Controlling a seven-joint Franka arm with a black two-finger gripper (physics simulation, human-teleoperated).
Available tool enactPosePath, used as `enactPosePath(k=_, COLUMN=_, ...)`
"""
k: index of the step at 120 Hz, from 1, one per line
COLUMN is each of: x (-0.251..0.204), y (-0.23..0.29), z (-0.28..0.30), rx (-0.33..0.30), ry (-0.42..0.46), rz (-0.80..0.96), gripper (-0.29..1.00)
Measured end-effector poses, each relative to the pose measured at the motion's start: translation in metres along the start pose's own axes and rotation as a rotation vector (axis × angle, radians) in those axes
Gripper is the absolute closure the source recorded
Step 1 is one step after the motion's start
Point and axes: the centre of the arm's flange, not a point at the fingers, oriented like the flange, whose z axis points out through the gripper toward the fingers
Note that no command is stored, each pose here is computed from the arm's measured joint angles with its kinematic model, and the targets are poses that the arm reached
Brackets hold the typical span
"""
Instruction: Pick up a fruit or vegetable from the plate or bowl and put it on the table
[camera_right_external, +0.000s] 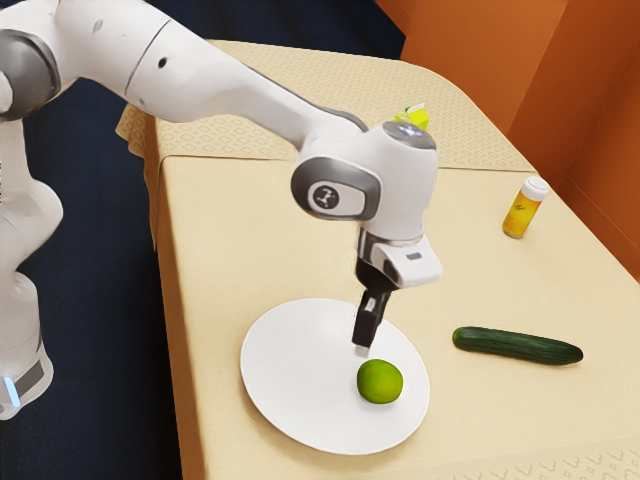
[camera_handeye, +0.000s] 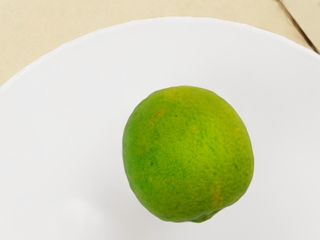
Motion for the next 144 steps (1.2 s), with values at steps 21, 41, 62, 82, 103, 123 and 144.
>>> enactPosePath(k=21, x=0.014, y=-0.001, z=0.023, rx=-0.005, ry=-0.023, rz=0.003, gripper=0.0)
enactPosePath(k=41, x=0.021, y=0.001, z=0.046, rx=-0.019, ry=-0.046, rz=0.002, gripper=0.0)
enactPosePath(k=62, x=0.025, y=0.009, z=0.065, rx=-0.026, ry=-0.061, rz=0.014, gripper=0.0)
enactPosePath(k=82, x=0.032, y=0.012, z=0.065, rx=-0.025, ry=-0.051, rz=0.022, gripper=0.0)
enactPosePath(k=103, x=0.034, y=0.012, z=0.065, rx=-0.025, ry=-0.048, rz=0.024, gripper=0.09)
enactPosePath(k=123, x=0.034, y=0.012, z=0.072, rx=-0.027, ry=-0.055, rz=0.023, gripper=0.3)
enactPosePath(k=144, x=0.04, y=0.023, z=0.05, rx=-0.015, ry=-0.017, rz=0.04, gripper=0.43)
